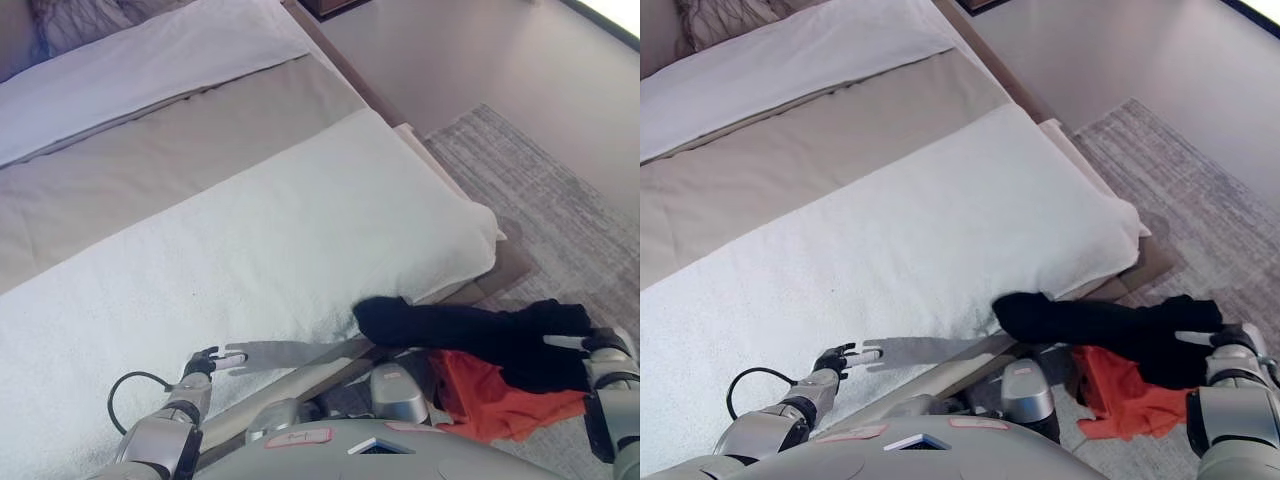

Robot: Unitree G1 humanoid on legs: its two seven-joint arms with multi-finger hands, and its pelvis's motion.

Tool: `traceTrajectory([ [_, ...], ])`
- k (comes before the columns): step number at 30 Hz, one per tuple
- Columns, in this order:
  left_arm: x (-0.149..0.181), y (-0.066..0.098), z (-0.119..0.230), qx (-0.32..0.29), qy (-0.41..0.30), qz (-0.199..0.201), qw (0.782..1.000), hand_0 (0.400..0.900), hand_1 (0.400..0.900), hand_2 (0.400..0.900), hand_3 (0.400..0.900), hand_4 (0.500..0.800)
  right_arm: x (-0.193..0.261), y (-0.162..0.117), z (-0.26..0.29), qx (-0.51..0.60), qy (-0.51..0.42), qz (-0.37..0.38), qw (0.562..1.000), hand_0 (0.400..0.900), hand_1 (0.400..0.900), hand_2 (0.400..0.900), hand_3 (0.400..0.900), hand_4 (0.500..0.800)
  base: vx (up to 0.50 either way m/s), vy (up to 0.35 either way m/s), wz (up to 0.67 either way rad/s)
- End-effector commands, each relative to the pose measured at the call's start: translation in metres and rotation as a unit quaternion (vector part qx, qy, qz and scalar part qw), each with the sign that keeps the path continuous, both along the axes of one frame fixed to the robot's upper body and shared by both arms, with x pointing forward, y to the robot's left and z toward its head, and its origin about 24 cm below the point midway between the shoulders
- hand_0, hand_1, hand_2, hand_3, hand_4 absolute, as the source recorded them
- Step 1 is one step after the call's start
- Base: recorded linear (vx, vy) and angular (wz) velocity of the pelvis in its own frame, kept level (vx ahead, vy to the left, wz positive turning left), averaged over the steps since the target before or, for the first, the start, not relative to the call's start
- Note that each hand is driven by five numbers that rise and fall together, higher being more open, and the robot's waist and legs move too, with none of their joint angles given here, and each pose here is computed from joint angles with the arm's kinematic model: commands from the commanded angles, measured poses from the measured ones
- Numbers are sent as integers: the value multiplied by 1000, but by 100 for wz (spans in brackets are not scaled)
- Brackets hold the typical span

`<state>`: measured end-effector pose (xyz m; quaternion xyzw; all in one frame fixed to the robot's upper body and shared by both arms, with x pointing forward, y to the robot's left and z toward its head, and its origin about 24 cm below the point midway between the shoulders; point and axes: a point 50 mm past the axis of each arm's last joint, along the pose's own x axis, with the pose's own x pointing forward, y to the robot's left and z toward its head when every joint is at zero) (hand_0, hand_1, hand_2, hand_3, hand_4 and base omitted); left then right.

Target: Put the clothes on the bed into the basket.

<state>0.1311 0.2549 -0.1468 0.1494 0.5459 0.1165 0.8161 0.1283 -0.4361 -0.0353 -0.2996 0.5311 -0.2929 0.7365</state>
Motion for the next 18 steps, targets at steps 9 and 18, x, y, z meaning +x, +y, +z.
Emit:
traceTrajectory([
  [9, 9, 22, 10, 49, 12, -32, 998, 900, 900, 900, 900, 800, -74, -70, 75, -117, 1, -137, 984, 400, 400, 400, 400, 500, -1, -2, -2],
  [18, 8, 18, 8, 45, 14, -44, 998, 900, 900, 900, 900, 800, -79, -71, 75, -115, -12, -145, 983, 400, 400, 400, 400, 500, -5, -4, -3],
])
